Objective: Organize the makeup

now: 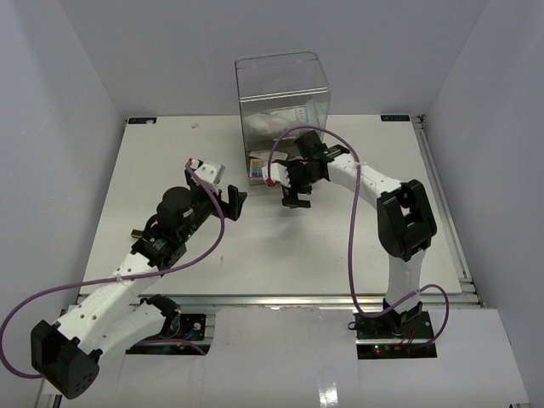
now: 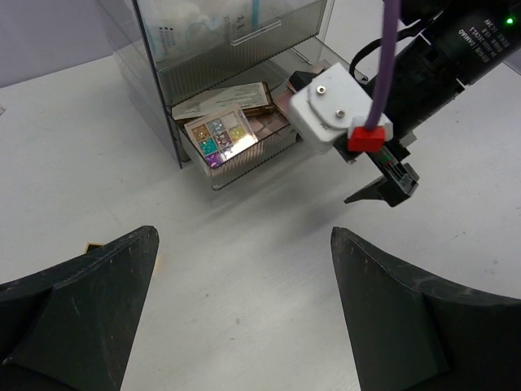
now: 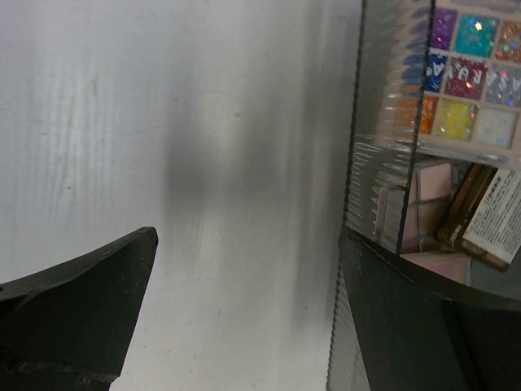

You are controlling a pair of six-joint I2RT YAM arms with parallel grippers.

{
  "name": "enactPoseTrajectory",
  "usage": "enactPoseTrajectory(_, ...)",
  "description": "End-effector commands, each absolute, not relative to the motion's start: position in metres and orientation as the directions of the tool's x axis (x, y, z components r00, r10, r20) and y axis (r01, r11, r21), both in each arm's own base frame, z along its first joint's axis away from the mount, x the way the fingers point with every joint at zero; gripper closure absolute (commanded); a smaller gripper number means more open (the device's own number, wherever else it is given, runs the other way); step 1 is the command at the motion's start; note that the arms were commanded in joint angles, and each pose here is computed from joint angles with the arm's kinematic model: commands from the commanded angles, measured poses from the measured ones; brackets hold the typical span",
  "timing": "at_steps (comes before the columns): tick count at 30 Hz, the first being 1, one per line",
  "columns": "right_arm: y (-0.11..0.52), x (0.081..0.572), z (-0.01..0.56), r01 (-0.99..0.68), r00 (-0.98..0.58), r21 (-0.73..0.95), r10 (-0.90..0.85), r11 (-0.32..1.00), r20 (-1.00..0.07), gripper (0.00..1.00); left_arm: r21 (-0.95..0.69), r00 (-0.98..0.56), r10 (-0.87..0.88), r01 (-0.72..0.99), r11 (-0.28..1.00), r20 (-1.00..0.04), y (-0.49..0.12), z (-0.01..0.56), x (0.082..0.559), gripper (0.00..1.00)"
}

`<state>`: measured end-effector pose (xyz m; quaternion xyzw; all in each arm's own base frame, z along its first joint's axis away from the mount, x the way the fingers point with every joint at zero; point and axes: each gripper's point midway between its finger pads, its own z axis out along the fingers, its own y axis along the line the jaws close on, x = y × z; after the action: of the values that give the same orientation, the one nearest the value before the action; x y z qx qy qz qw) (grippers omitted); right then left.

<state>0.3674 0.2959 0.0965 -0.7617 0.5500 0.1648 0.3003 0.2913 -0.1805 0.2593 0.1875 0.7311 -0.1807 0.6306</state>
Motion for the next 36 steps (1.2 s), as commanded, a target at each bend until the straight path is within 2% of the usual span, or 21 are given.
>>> enactPoseTrajectory(1,0.299,0.421,0.112,-0.905,0.273,-0.424,-0.781,-0.012,-0.561,0.0,-0.023,-0.119,0.043,0.509,0.86,-0.992,-0.179,0.264,0.288,0.02)
enactPoseTrajectory(5,0.305,0.448,0.133,-0.852,0.24,-0.507,-0.761,0.133,-0.603,0.1,-0.024,-0.119,0.044,0.512,0.859,-0.992,-0.18,0.263,0.288,0.02)
enactPoseTrajectory(8,0.308,0.46,0.144,-0.825,0.223,-0.529,-0.744,0.2,-0.629,0.1,-0.024,-0.122,0.045,0.514,0.858,-0.991,-0.181,0.263,0.289,0.02)
enactPoseTrajectory(21,0.328,0.467,0.144,-0.843,0.146,-0.441,-0.661,0.306,-0.737,0.1,-0.021,-0.131,0.053,0.506,0.862,-0.99,-0.18,0.258,0.291,0.02)
enactPoseTrajectory(31,0.335,0.438,0.202,-0.851,0.235,-0.44,-0.54,0.287,-0.808,0.1,-0.021,-0.135,0.056,0.51,0.86,-0.989,-0.181,0.257,0.291,0.02)
enactPoseTrajectory(33,0.343,0.42,0.208,-0.889,0.256,-0.403,-0.494,0.219,-0.831,0.1,-0.021,-0.136,0.057,0.507,0.862,-0.989,-0.181,0.256,0.291,0.02)
enactPoseTrajectory(36,0.351,0.389,0.2,-0.933,0.303,-0.358,-0.469,0.032,-0.83,0.1,-0.021,-0.136,0.055,0.505,0.863,-0.989,-0.18,0.256,0.291,0.02)
